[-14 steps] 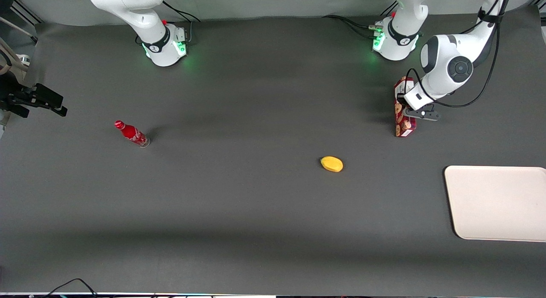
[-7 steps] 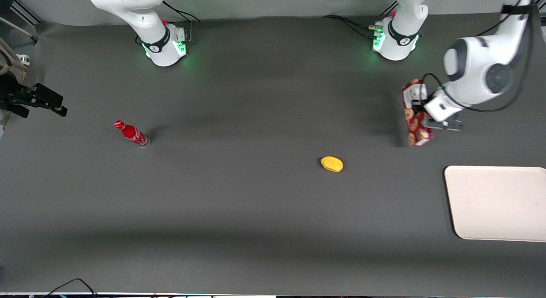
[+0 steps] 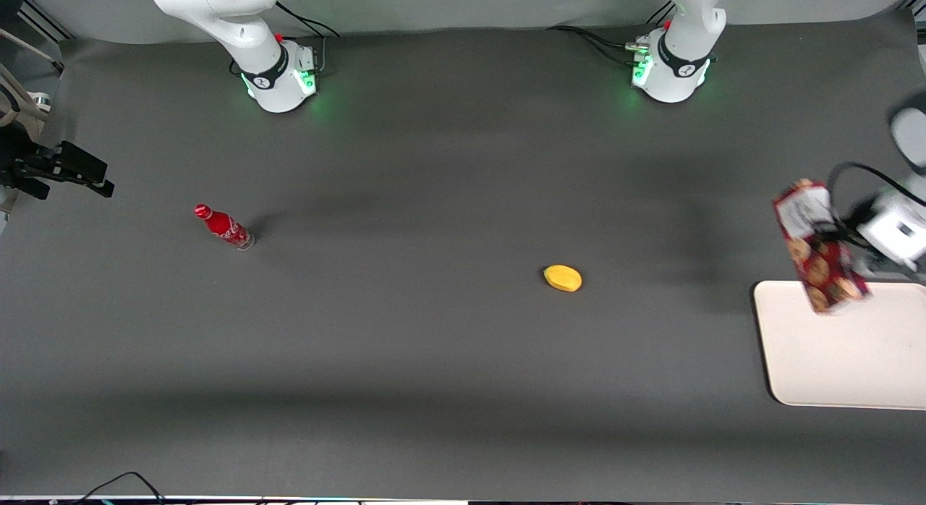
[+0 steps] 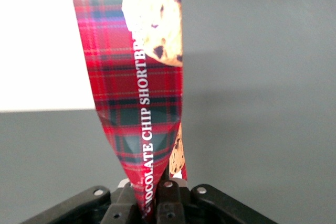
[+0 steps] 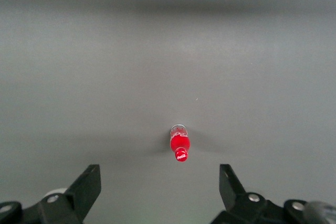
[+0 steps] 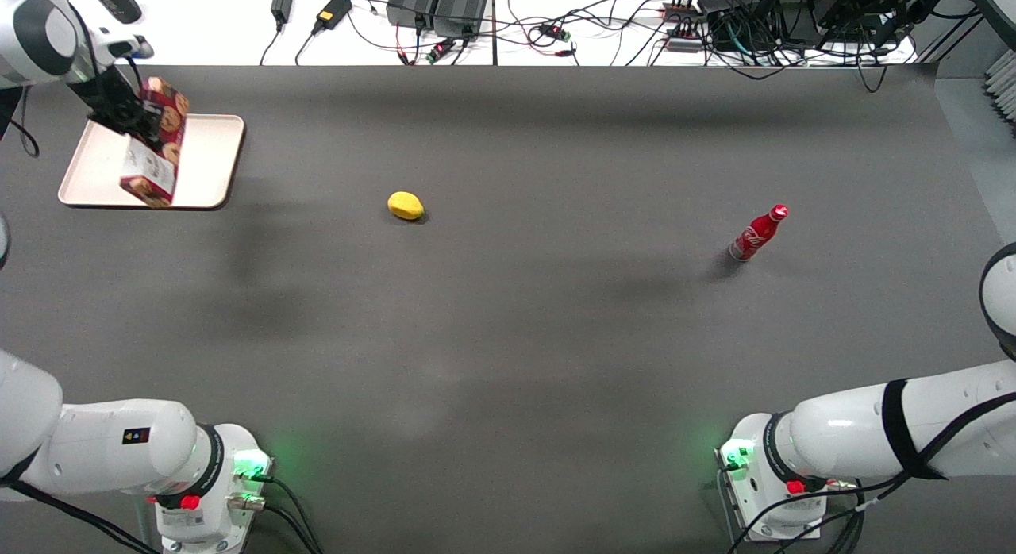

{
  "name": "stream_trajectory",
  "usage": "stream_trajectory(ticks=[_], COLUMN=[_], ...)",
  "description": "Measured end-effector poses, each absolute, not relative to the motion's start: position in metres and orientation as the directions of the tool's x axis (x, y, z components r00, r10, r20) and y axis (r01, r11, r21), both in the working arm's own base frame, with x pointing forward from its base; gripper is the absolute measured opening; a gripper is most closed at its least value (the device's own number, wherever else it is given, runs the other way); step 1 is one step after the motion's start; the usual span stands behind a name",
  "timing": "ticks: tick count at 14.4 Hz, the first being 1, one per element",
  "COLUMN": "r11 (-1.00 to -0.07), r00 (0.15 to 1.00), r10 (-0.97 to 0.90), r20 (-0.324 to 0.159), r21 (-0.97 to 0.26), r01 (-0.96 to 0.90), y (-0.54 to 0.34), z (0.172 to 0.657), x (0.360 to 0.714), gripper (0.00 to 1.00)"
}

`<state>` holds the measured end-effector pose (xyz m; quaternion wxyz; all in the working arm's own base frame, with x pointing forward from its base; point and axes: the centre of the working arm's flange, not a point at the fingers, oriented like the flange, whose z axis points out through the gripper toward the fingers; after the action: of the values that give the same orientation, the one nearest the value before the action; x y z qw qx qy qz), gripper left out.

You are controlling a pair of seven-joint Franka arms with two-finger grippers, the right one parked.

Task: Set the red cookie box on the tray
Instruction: 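Carry the held cookie box with the left gripper over the white tray, then lower the cookie box onto the tray and open the left gripper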

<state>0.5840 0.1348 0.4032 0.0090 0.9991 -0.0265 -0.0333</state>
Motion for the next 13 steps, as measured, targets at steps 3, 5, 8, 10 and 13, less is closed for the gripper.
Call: stream_trajectory(ticks=[3, 5, 8, 10, 13], r11=[-0.995, -0.988, -0.956, -0.922, -0.934], r00=[0.996, 0.993, 0.976, 0.953, 0.960], r10=[-0.087, -0.114, -0.201, -0.279, -0.259], r20=[-0.035, 0.003, 0.087, 0.121, 0.109], r21=[-0.048, -0.108, -0.235, -0.312, -0.283], r01=[-0.089, -0.113, -0.176, -0.230, -0.220], y=[0.196, 0.233, 0.280, 0.312, 0.358], z=[0.389, 0.381, 0.379, 0.366, 0.330], x=[0.640, 0.669, 0.701, 0.707, 0.695], gripper=[0.07, 0.07, 0.07, 0.07, 0.07])
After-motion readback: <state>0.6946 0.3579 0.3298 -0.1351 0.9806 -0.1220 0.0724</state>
